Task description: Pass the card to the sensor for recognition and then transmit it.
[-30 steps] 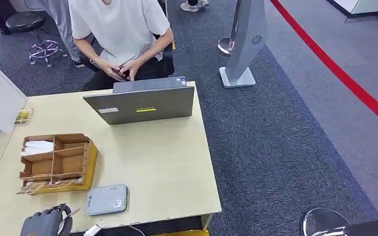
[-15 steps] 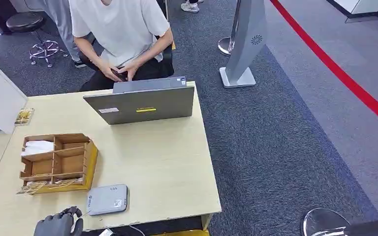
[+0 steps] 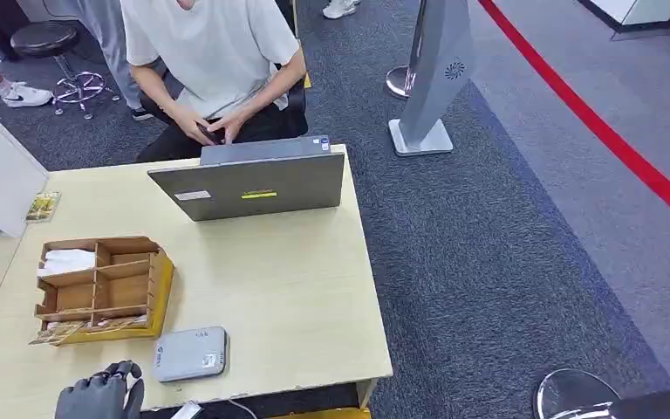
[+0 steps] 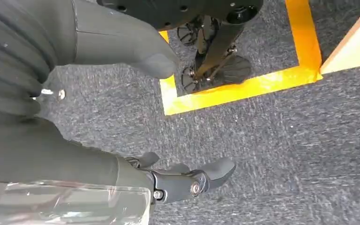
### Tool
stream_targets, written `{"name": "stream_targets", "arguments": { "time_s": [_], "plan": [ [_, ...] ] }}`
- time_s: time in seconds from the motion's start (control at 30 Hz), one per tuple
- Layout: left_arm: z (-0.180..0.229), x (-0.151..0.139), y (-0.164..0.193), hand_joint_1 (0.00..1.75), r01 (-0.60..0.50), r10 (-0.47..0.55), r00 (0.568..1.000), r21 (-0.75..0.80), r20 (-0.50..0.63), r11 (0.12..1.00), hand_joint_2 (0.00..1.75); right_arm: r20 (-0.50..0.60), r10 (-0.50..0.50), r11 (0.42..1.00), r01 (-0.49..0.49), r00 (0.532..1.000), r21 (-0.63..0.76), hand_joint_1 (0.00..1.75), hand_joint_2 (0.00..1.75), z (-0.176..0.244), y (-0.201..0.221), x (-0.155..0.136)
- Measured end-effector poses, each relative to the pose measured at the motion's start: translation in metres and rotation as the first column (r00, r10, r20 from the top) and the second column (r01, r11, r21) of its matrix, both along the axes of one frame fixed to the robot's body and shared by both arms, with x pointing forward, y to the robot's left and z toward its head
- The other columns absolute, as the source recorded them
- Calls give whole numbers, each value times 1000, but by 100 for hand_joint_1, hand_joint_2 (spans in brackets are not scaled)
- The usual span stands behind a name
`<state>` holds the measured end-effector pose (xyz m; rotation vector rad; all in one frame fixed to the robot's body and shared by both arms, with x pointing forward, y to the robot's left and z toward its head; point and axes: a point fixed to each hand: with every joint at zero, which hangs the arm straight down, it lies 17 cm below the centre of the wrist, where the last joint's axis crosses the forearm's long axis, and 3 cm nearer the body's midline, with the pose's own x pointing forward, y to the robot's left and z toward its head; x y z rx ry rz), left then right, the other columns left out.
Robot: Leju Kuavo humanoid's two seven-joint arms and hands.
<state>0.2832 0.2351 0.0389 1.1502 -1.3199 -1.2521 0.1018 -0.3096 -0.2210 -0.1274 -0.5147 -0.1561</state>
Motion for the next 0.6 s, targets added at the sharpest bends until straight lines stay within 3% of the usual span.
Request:
{"name": "stream_targets", "arguments": {
  "time_s": [0.6],
  "plan": [
    [-19,20,-15,175,74,-74,997,64,-11,995,175,6,67,997,-66,998,-27,0,175,0,3,2]
  ]
}}
